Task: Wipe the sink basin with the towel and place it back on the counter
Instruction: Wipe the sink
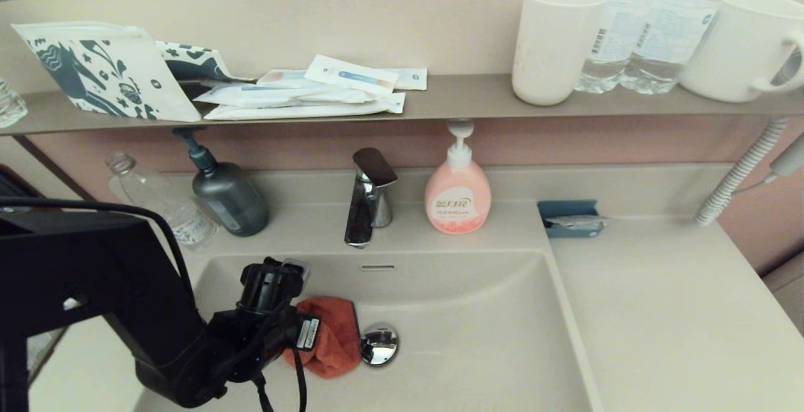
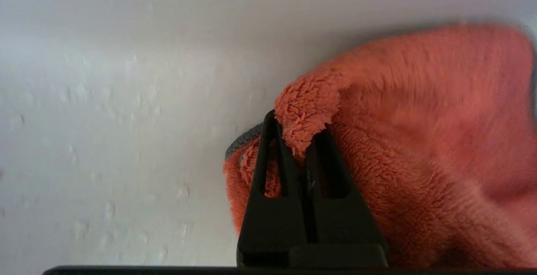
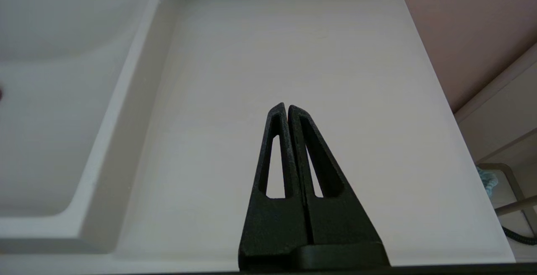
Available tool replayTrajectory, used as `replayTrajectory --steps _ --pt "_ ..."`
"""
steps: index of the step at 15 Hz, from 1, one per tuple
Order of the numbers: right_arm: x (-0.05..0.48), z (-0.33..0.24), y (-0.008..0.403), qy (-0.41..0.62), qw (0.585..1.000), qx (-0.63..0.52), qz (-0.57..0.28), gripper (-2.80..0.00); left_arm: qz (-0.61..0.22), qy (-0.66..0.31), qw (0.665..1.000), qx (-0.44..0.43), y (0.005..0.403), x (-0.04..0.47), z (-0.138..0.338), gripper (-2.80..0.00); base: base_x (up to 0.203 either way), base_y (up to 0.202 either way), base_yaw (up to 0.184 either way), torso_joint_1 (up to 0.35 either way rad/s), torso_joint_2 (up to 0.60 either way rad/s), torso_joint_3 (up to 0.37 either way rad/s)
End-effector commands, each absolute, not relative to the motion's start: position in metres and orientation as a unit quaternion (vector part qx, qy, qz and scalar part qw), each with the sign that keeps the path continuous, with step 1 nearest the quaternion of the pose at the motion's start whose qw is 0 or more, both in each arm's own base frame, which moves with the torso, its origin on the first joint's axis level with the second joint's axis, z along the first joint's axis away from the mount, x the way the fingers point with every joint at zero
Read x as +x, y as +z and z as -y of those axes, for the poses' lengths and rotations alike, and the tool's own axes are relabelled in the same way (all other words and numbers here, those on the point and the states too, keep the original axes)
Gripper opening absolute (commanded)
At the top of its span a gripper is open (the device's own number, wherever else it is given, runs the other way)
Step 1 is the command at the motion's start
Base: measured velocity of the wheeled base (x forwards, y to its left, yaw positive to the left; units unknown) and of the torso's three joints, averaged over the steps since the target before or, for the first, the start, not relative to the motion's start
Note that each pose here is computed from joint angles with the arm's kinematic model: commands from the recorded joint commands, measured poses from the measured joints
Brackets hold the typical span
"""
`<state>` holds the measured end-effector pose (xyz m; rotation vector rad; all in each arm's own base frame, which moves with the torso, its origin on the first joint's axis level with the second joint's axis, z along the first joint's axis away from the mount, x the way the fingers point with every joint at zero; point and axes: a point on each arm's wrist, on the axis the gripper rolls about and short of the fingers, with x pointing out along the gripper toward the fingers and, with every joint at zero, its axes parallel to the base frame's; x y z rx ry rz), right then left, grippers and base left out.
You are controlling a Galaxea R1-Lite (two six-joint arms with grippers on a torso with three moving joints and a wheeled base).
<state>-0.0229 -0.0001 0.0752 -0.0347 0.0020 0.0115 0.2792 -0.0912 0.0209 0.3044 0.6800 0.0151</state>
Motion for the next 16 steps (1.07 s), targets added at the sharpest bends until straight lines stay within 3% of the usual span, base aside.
replayTrajectory --steps 1,5,8,10,16 --pt "-0.023 0.000 0.075 0.007 1.000 -0.018 -0.001 -2.80 -0.317 0.003 0.937 0.148 0.022 0.280 0.098 -2.80 0.000 0.000 0.000 0.000 0.00 0.000" --pt "-0.023 0.000 0.076 0.006 1.000 -0.018 0.001 -2.80 -0.300 -0.002 0.944 0.140 0.026 0.270 0.119 -2.80 0.000 0.000 0.000 0.000 0.00 0.000" --pt "-0.024 0.000 0.092 0.005 0.997 -0.017 0.080 -2.80 -0.297 0.002 0.947 0.120 0.026 0.266 0.126 -2.80 0.000 0.000 0.000 0.000 0.00 0.000" --pt "-0.023 0.000 0.076 0.006 1.000 -0.018 0.004 -2.80 -0.296 0.001 0.950 0.104 0.025 0.262 0.134 -2.80 0.000 0.000 0.000 0.000 0.00 0.000" --pt "-0.023 0.000 0.075 0.006 1.000 -0.018 -0.001 -2.80 -0.294 -0.017 0.951 0.098 0.020 0.257 0.154 -2.80 0.000 0.000 0.000 0.000 0.00 0.000"
